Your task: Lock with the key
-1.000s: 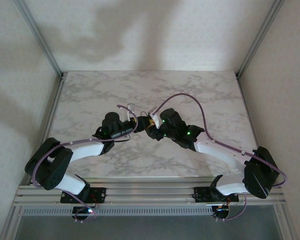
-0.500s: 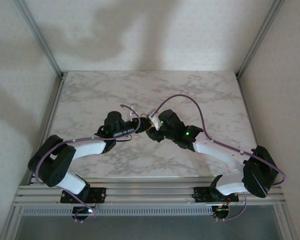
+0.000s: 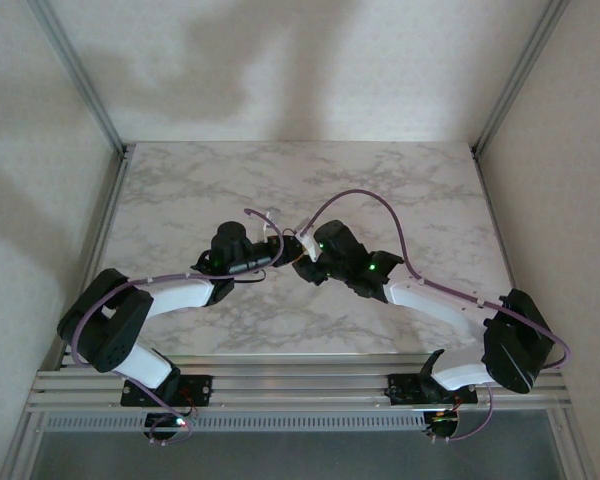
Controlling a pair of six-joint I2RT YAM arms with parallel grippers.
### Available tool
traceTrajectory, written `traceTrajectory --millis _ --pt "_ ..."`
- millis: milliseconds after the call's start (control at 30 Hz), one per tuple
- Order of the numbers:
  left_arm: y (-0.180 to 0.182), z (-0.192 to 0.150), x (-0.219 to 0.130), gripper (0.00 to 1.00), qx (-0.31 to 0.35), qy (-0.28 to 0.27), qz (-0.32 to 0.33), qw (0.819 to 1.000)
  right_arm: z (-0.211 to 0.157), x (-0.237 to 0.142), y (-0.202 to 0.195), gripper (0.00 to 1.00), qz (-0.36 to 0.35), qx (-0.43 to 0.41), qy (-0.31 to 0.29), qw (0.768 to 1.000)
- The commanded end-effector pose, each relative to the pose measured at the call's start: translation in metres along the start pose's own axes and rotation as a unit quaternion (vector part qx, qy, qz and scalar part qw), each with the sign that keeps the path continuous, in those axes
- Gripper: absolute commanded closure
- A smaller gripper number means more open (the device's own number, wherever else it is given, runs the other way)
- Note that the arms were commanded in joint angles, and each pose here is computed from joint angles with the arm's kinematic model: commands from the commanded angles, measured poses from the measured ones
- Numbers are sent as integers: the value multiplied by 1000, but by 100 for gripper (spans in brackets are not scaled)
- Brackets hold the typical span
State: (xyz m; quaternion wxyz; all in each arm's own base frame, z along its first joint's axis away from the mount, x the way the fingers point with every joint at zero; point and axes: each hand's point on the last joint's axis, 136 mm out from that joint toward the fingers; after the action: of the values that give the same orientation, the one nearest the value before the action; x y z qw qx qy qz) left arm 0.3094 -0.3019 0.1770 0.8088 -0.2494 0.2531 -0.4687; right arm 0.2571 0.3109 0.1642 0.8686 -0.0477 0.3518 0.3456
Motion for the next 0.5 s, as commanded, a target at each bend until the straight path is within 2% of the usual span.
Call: traceTrajectory --millis 0,133,333,467 --pt "3 0 5 86 7 4 2 1000 28 -8 16 100 23 -1 -38 999" --pt "4 -2 6 100 5 7 2 1000 29 -7 18 100 25 2 -39 999" --pt "5 0 4 100 -2 -3 4 1000 31 -9 19 99 29 8 -43 999" --pt "6 1 3 100 -4 -11 8 1000 31 -11 20 85 33 12 -47 998"
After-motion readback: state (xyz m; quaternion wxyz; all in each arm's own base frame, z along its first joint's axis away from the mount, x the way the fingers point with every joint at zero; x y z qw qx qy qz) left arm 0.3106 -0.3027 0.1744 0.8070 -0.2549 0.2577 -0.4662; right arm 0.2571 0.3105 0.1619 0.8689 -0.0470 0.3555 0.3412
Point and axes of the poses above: each hand's point on the last joint's axis, 136 mm out from that joint toward the fingers, its own x axis out along the fingers, its own y axis along the line the jaws close on, z = x × y, and after that the axes turned 14 degrees about x, right-handed
